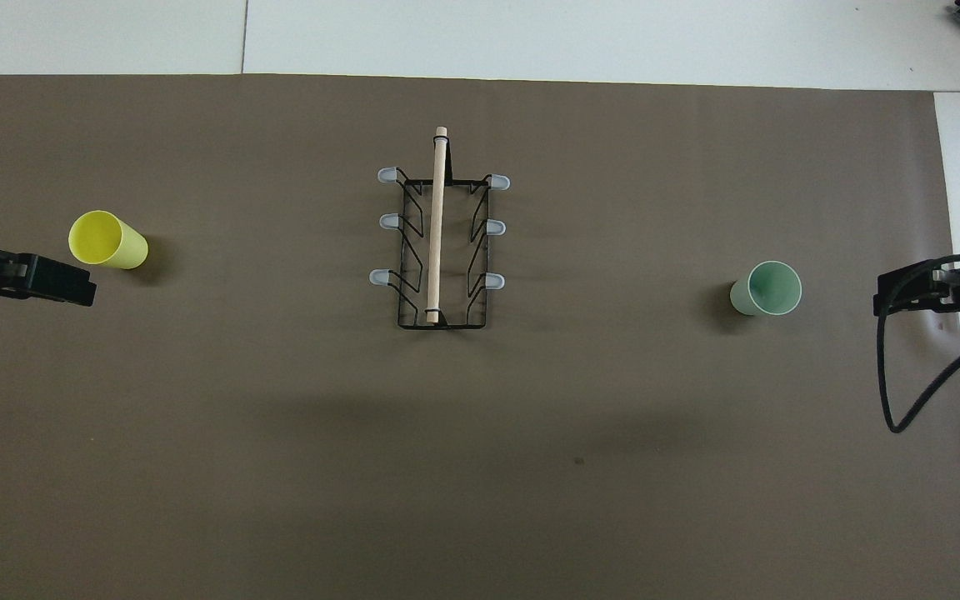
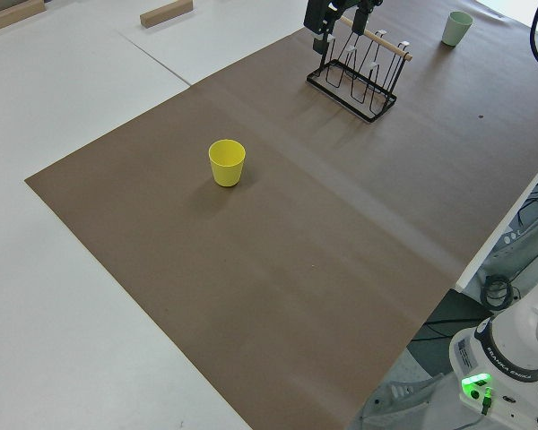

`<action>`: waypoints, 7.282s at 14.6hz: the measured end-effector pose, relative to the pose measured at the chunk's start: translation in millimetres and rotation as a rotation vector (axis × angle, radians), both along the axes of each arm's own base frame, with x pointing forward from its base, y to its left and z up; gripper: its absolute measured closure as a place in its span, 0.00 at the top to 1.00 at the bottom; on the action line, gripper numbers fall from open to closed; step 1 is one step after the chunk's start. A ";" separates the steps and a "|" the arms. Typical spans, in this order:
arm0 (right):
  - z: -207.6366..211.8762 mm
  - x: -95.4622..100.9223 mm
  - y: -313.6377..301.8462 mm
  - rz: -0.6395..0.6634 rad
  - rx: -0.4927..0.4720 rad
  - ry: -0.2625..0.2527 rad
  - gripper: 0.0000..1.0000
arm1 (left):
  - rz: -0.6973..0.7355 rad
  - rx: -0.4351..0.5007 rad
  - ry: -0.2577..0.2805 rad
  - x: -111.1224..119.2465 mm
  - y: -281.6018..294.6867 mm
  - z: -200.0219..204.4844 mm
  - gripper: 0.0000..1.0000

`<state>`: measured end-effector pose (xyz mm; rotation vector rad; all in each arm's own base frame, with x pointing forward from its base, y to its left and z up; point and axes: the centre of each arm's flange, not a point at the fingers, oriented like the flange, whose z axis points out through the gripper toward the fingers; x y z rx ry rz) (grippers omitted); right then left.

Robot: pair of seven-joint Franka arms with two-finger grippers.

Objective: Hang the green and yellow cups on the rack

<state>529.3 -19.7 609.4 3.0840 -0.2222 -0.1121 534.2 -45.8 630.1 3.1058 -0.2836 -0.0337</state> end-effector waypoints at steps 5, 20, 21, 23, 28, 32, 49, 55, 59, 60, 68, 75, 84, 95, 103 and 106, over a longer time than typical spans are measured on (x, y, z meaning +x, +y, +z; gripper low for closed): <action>0.6 0.3 -1.6 -0.003 0.000 -0.005 1.00 | 0.001 0.000 0.000 -0.5 0.5 0.2 1.00; -13.7 -12.4 -9.0 0.039 0.018 0.034 1.00 | 0.259 -0.026 0.050 85.9 64.6 -40.4 1.00; -24.6 -10.2 -11.1 0.048 0.021 0.045 1.00 | 0.309 -0.033 0.061 101.0 78.4 -53.7 1.00; -46.3 1.7 -10.9 0.059 0.023 0.050 1.00 | 0.472 -0.054 0.083 123.3 100.4 -78.1 1.00; -87.9 52.9 -10.3 0.066 0.022 0.057 1.00 | 0.828 -0.084 0.151 146.9 135.5 -130.6 1.00; -108.1 98.6 -10.7 0.071 0.015 0.070 1.00 | 1.135 -0.106 0.168 167.0 168.5 -177.7 1.00; -156.7 77.8 118.8 0.893 -0.247 0.427 1.00 | 1.937 -0.607 0.428 109.7 309.1 -330.1 1.00; -234.0 46.1 163.9 1.303 -0.418 0.603 1.00 | 2.030 -0.736 0.570 70.9 270.4 -355.0 1.00; -257.6 27.7 200.7 1.629 -0.602 0.694 1.00 | 2.119 -0.872 0.651 45.7 257.5 -375.0 1.00; -260.1 22.7 212.4 1.673 -0.639 0.713 1.00 | 2.134 -0.922 0.656 42.5 251.8 -378.7 1.00; -365.2 -8.3 197.3 1.811 -0.802 1.010 1.00 | 2.223 -1.085 0.585 51.9 218.1 -384.1 1.00; -375.4 -14.4 193.2 1.721 -0.966 0.941 1.00 | 2.147 -1.062 0.534 65.9 171.9 -380.4 1.00; -420.7 -15.0 184.6 1.696 -1.113 0.949 1.00 | 2.050 -1.117 0.401 87.4 169.2 -328.3 0.66; -419.9 5.6 140.8 1.671 -1.173 0.976 0.97 | 1.535 -0.744 0.121 91.2 83.3 -167.6 0.66; -402.4 23.4 151.4 1.642 -1.196 0.914 0.70 | 1.126 -0.351 -0.113 50.6 -108.0 -111.1 0.66; -368.4 35.7 172.8 1.572 -1.121 0.823 0.69 | 1.019 -0.253 -0.201 28.0 -176.3 -112.4 0.66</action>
